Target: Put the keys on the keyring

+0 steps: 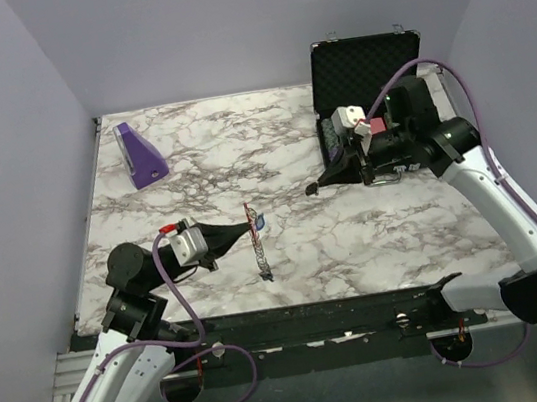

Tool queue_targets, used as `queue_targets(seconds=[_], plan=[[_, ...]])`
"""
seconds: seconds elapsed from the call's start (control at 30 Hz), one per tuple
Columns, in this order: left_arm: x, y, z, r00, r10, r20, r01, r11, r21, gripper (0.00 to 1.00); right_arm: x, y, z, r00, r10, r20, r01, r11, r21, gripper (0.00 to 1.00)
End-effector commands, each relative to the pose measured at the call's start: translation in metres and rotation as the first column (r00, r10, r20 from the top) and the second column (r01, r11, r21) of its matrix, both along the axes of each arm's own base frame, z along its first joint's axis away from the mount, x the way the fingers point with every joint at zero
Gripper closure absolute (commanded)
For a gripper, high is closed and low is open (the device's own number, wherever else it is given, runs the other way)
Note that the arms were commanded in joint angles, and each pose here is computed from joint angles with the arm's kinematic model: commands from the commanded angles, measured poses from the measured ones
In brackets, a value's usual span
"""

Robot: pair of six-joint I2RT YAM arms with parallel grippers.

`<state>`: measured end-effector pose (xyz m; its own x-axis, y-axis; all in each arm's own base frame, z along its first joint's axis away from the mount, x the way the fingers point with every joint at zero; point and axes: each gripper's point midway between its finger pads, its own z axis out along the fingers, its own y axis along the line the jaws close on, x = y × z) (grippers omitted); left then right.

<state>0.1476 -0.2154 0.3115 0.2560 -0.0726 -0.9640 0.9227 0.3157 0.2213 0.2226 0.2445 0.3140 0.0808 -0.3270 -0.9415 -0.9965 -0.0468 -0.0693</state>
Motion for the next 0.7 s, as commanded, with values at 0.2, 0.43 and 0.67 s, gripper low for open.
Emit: queue_targets(seconds=[0.2,0.43,0.67], plan=[[0.001,0.002,0.044,0.996,0.025,0.089,-0.011,0.989,-0.149,1.0,-0.033,0.015,0.059,0.982,0.039,0.187,-0.103,0.933,0.345,1.0],[0.004,-0.005,0.056,0.995,-0.006,0.101,0.022,0.987,-0.16,1.0,-0.041,0.025,0.053,0.966,0.063,0.251,-0.156,0.916,0.37,0.99],[0.013,-0.013,0.054,0.994,-0.011,0.109,0.027,0.988,-0.149,1.0,-0.048,0.033,0.048,0.956,0.1,0.276,-0.205,0.899,0.386,0.99]])
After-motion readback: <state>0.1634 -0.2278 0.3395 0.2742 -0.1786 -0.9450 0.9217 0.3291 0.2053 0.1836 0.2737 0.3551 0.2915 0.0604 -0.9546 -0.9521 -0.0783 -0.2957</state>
